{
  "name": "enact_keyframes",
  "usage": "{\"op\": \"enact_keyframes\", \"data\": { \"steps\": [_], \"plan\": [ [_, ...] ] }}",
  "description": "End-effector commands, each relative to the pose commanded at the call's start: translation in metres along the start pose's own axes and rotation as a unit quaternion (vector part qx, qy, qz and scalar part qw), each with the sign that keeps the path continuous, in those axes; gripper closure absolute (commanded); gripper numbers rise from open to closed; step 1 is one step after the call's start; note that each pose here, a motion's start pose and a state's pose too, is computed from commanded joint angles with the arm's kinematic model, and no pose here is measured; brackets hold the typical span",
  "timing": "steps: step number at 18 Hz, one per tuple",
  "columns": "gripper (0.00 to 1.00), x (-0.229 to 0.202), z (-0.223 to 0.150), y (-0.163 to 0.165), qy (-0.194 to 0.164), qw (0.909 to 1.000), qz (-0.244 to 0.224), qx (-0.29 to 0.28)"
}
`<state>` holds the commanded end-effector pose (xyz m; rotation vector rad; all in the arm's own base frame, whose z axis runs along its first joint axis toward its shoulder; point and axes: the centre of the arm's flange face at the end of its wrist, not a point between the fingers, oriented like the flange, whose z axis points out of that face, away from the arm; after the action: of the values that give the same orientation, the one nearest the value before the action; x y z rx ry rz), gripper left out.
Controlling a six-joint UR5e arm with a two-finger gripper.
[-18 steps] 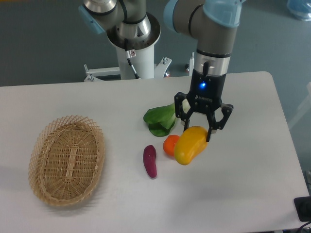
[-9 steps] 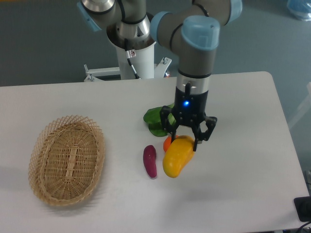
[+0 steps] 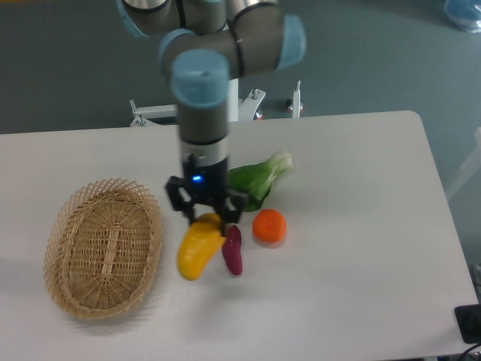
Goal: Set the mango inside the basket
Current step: 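Lift the held mango and carry it over the wicker basket, then lower the mango into the basket and open the gripper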
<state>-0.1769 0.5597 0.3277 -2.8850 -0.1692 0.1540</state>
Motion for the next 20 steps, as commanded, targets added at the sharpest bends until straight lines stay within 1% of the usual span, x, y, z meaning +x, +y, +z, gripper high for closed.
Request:
{"op": "enact_keyframes", "data": {
  "steps": [3,6,8,11,13,16,20],
  "plan": [
    [0.49,0.037,0.009,-0.007,0.008,0.9997,0.023,-0.001],
    [0.49,0.054,0.029,-0.004,0.016,0.9988,0.041,-0.019],
    [0.49,0.067,0.032,-0.005,0.019,0.9979,0.058,-0.021],
    [0.47,0.093,0.05,-0.004,0.031,0.9957,0.08,-0.035],
    [0.47,0.097,0.055,-0.005,0.033,0.9951,0.085,-0.039],
    [0.47,0.105,0.074,-0.001,0.04,0.9932,0.094,-0.055],
    [0.45,0.112,0.081,0.0,0.044,0.9916,0.106,-0.06]
  ]
}}
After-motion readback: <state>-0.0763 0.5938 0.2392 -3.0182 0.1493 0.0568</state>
